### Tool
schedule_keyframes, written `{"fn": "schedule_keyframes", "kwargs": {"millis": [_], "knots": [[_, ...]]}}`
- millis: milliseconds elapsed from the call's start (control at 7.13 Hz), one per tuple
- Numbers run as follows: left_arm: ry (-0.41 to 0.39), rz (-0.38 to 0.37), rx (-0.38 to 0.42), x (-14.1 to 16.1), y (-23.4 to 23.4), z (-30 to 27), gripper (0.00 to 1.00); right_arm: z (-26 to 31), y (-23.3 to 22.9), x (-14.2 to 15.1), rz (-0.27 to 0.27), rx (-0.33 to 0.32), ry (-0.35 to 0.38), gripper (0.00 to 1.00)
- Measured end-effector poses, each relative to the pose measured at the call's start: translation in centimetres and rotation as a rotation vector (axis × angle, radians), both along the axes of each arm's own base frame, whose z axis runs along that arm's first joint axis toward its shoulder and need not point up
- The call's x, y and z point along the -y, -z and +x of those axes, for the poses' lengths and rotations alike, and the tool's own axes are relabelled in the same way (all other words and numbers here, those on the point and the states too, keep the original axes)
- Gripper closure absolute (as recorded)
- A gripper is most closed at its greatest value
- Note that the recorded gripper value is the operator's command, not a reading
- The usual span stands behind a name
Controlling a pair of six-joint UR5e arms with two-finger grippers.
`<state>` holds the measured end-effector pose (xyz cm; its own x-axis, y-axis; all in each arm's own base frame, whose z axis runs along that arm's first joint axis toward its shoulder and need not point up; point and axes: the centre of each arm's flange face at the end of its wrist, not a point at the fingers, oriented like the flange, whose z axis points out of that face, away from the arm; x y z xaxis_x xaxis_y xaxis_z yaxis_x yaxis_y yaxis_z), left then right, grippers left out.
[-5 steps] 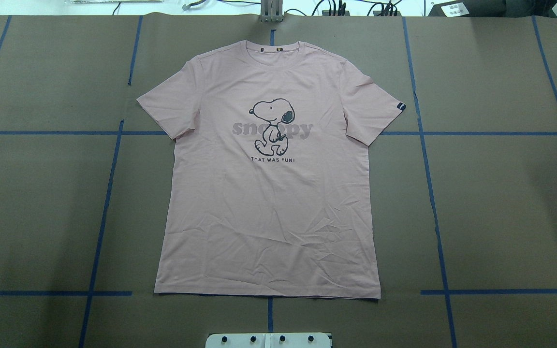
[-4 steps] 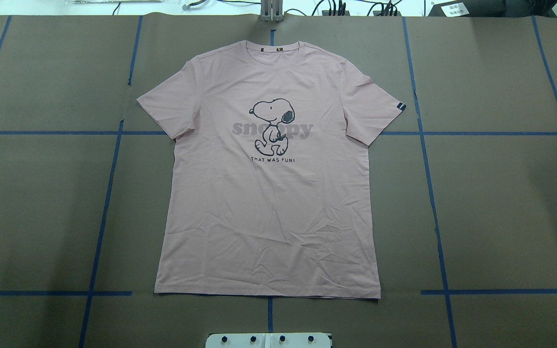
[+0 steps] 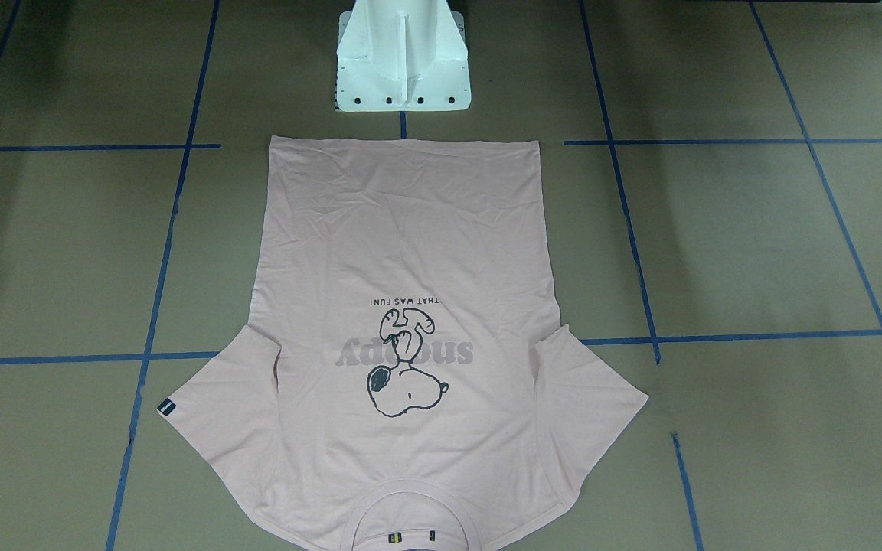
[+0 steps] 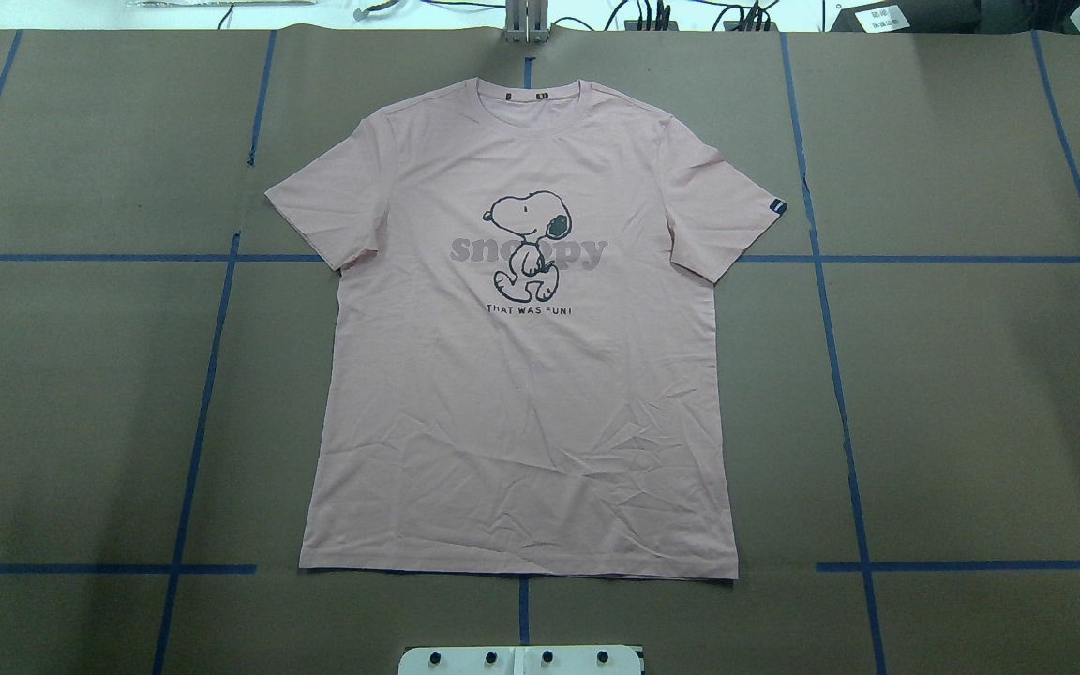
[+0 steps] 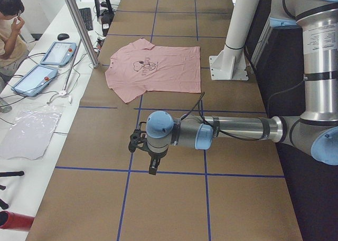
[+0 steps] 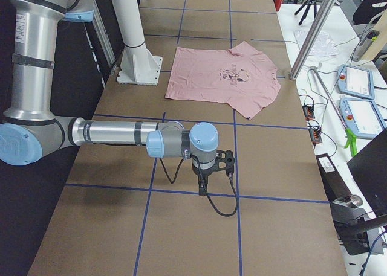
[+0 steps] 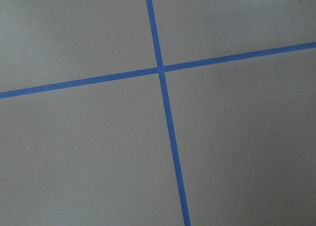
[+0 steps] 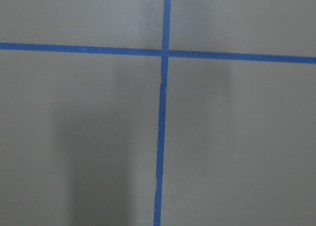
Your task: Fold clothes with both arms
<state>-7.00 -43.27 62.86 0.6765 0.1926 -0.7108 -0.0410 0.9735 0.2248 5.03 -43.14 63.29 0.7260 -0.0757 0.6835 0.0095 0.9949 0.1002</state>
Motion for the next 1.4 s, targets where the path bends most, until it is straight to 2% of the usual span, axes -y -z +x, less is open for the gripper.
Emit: {"fn": "schedule_keyframes", "kwargs": {"millis": [281, 421, 561, 982, 1122, 1403], "knots": [[0.018, 0.079, -0.006, 1.4, 1.7, 0.0, 0.00, -1.2, 3.0, 2.4, 0.214, -0.002, 0.024, 0.00], [0.029, 0.155, -0.007, 3.2, 3.7, -0.1, 0.00, -1.5, 4.6, 4.5, 0.286, -0.004, 0.024, 0.00], [0.035, 0.255, -0.008, 5.3, 6.2, -0.1, 0.00, -1.6, 5.6, 6.3, 0.322, -0.004, 0.023, 0.00], [0.038, 0.553, -0.015, 10.5, 11.8, 0.0, 0.00, -2.2, 8.8, 10.3, 0.342, 0.021, -0.019, 0.00], [0.051, 0.602, -0.025, 12.0, 11.6, 0.0, 0.00, -3.6, 11.1, 12.2, 0.333, 0.045, -0.046, 0.00], [0.103, 0.630, -0.061, 13.0, 11.8, 0.0, 0.00, -11.4, 17.5, 16.3, 0.268, 0.090, -0.122, 0.01]]}}
